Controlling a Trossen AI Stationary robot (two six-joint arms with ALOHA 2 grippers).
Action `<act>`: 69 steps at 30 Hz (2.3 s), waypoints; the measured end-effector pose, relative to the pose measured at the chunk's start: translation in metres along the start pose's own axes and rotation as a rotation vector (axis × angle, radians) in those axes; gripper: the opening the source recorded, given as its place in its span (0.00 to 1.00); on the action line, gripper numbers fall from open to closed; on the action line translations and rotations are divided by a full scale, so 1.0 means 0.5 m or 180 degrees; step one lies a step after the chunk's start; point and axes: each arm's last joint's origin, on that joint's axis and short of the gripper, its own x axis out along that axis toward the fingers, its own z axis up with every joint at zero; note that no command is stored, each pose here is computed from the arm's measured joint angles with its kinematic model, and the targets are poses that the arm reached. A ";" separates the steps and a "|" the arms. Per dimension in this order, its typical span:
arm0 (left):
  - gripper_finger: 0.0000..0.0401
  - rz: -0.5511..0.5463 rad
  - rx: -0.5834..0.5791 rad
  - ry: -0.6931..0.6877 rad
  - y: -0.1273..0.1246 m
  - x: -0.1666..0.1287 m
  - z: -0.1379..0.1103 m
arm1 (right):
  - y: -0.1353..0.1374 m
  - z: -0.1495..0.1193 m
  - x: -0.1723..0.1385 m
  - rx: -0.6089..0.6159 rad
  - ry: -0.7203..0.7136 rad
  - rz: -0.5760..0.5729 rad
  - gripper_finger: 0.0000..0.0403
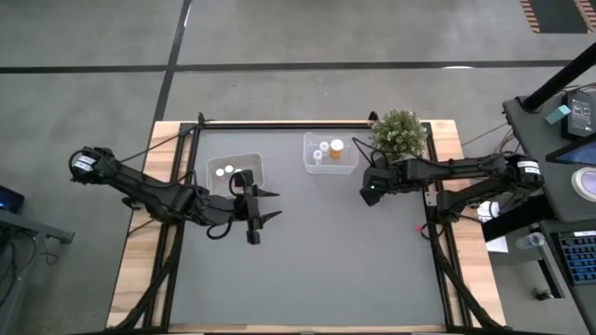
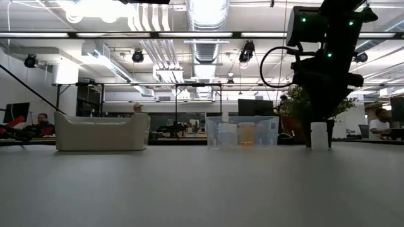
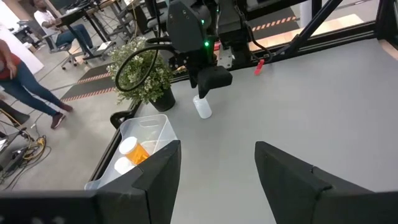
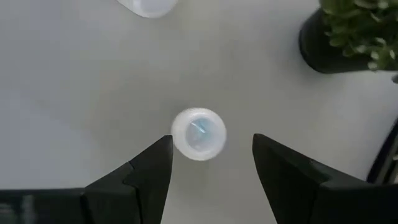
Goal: Pick and place medicine bottles into bin by pill shape (circle, oval)
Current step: Put the big transparent pill bottle into the transparent bin
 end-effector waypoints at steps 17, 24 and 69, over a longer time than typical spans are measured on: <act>0.48 0.0000 0.0002 0.0002 0.000 0.000 0.000 | 0.004 -0.026 0.058 0.0120 -0.0215 0.0209 0.53; 0.48 -0.0001 0.0002 0.0002 0.000 0.000 0.000 | 0.003 -0.027 0.059 0.0120 -0.0213 0.0206 0.43; 0.48 -0.0005 0.0044 0.0047 -0.003 0.003 -0.010 | 0.174 0.221 -0.102 -0.1001 -0.1174 0.0883 0.36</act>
